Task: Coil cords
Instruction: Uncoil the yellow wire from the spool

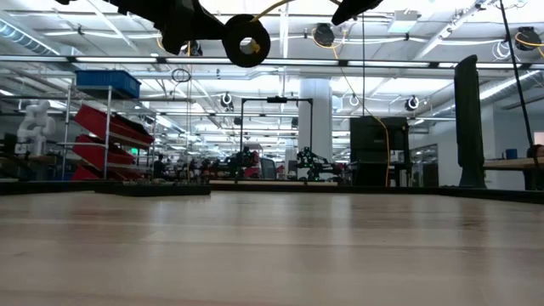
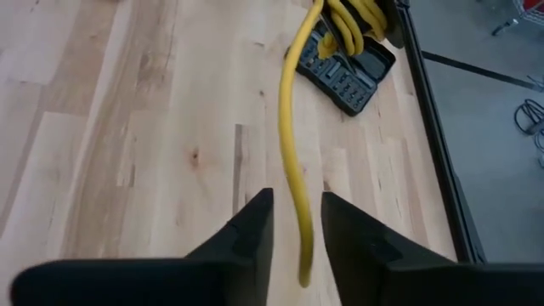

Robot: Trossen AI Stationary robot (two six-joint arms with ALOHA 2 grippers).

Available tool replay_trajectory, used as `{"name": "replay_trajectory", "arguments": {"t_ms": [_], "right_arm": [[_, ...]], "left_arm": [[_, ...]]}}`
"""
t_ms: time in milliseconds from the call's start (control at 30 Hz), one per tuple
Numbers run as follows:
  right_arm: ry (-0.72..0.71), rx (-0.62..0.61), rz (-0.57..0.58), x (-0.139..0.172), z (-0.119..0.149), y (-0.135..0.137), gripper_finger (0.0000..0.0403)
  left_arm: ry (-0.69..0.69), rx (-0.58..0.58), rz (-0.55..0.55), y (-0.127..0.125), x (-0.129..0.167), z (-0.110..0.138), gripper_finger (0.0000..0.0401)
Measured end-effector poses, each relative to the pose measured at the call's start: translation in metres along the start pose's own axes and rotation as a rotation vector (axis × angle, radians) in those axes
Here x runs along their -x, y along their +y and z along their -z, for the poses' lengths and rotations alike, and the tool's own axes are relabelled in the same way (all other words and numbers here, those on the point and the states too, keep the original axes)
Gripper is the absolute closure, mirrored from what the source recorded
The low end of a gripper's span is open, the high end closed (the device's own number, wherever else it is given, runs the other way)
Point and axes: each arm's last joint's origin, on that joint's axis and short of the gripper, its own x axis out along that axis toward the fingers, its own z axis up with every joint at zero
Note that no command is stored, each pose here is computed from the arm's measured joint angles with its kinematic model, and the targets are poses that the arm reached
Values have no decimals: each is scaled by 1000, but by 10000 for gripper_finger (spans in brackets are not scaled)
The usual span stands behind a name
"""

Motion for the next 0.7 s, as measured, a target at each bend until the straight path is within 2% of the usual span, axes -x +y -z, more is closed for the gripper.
{"name": "replay_trajectory", "arguments": {"t_ms": [167, 400, 567, 700], "right_arm": [[0, 2, 0, 0, 0, 0, 312], [1, 12, -17, 0, 0, 0, 350], [4, 23, -34, 0, 0, 1, 393], [9, 25, -47, 0, 1, 1, 397]], "left_arm": [[0, 0, 0, 0, 0, 0, 400], [12, -16, 7, -1, 0, 1, 400], [19, -21, 4, -1, 0, 2, 400], [19, -21, 5, -1, 0, 2, 400]]}}
